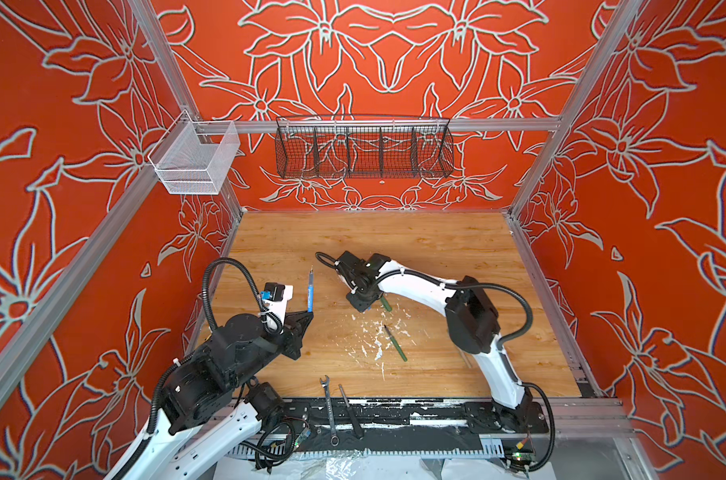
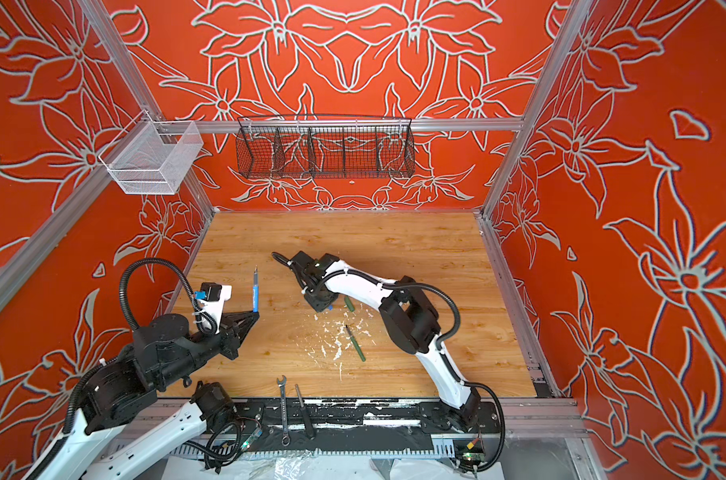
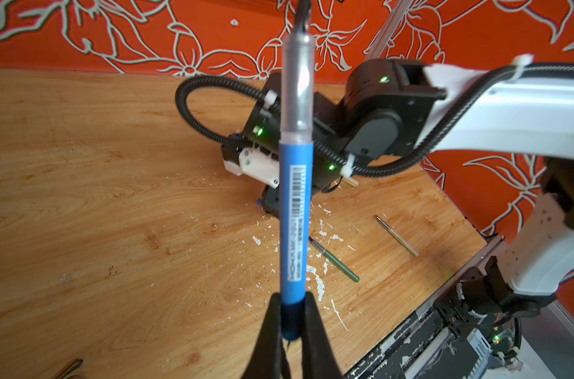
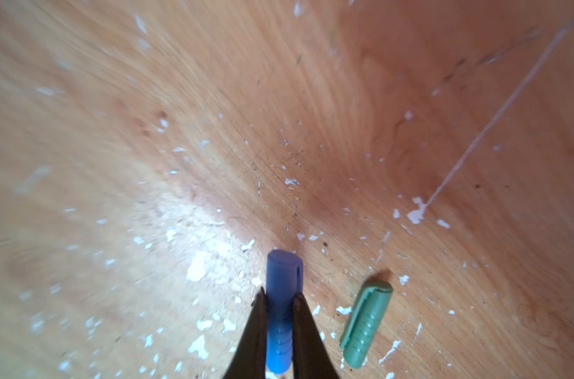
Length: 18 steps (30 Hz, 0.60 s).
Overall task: Insert the pens into the pen caps
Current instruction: 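Lift the blue cap with the right gripper and bring it toward the held pen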
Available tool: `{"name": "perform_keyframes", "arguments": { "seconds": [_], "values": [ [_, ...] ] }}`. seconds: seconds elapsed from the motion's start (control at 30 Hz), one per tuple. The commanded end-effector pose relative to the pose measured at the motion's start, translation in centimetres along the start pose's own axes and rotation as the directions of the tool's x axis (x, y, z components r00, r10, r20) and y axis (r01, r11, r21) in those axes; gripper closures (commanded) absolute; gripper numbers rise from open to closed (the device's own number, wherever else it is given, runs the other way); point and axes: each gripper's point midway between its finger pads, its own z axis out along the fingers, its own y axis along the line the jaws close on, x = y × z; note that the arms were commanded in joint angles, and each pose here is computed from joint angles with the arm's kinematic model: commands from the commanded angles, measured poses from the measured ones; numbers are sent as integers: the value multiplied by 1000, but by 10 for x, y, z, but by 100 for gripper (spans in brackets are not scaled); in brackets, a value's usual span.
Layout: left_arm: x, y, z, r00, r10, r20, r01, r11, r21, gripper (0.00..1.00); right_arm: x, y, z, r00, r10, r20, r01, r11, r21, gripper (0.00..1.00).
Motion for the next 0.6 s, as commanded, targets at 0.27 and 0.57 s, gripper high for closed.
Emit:
{"name": "perform_keyframes", "arguments": {
  "seconds": [0.27, 0.57],
  "values": [
    [6, -27, 24, 998, 33, -60, -25, 991, 132, 100, -1, -19, -94, 878, 315, 360, -159, 902, -402, 96],
    [11, -54, 42, 994, 73, -84, -48, 961, 273, 100, 19, -39, -176, 682, 463, 566, -97, 824, -558, 97]
  ]
}}
